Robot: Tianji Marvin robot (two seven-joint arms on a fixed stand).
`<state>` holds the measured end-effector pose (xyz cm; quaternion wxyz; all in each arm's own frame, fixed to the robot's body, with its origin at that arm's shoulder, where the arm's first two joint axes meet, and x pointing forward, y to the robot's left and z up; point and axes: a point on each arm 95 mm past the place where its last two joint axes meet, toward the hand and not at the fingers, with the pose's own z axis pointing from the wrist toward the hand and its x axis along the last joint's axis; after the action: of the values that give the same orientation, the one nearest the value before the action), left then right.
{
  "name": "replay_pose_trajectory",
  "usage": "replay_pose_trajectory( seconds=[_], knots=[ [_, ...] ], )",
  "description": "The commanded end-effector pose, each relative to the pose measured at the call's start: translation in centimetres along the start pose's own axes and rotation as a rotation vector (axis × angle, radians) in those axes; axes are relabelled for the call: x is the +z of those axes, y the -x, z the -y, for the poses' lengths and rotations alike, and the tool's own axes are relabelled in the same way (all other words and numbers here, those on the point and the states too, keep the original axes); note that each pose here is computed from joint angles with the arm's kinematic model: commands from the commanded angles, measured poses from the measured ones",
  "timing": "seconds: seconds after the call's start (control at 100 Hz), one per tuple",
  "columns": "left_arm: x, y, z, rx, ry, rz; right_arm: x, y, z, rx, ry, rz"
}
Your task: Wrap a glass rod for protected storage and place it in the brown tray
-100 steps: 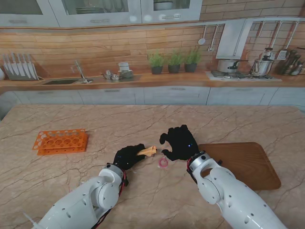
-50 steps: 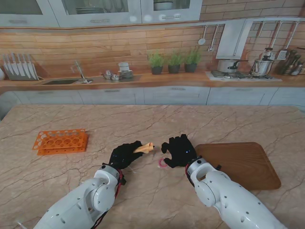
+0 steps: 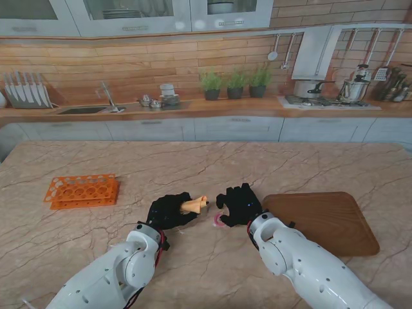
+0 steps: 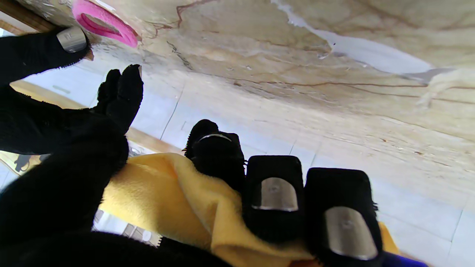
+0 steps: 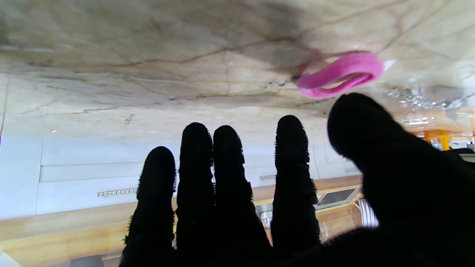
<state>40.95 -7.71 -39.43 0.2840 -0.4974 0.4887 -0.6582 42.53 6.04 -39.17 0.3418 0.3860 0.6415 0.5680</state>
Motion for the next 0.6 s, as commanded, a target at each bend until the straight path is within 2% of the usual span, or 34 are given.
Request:
replay_pose_trajectory(
  seconds=[0.0,0.23,0.59],
  knots=[
    [-0.07,-0.04,-0.16,0.001,0.011,-0.008,0.01,-0.33,0.34,-0.002,-0.012,-0.010],
    [-0.02,-0.05,-0.28,-0.006,0.033,-0.018,0.22,-0.33,0.99,-0.012,-0.027,-0.015],
    [0.10,0.15,-0.18,0.022,0.042,-0.038,0.73,-0.24,1.08,0.014,-0.004,-0.004]
  ],
)
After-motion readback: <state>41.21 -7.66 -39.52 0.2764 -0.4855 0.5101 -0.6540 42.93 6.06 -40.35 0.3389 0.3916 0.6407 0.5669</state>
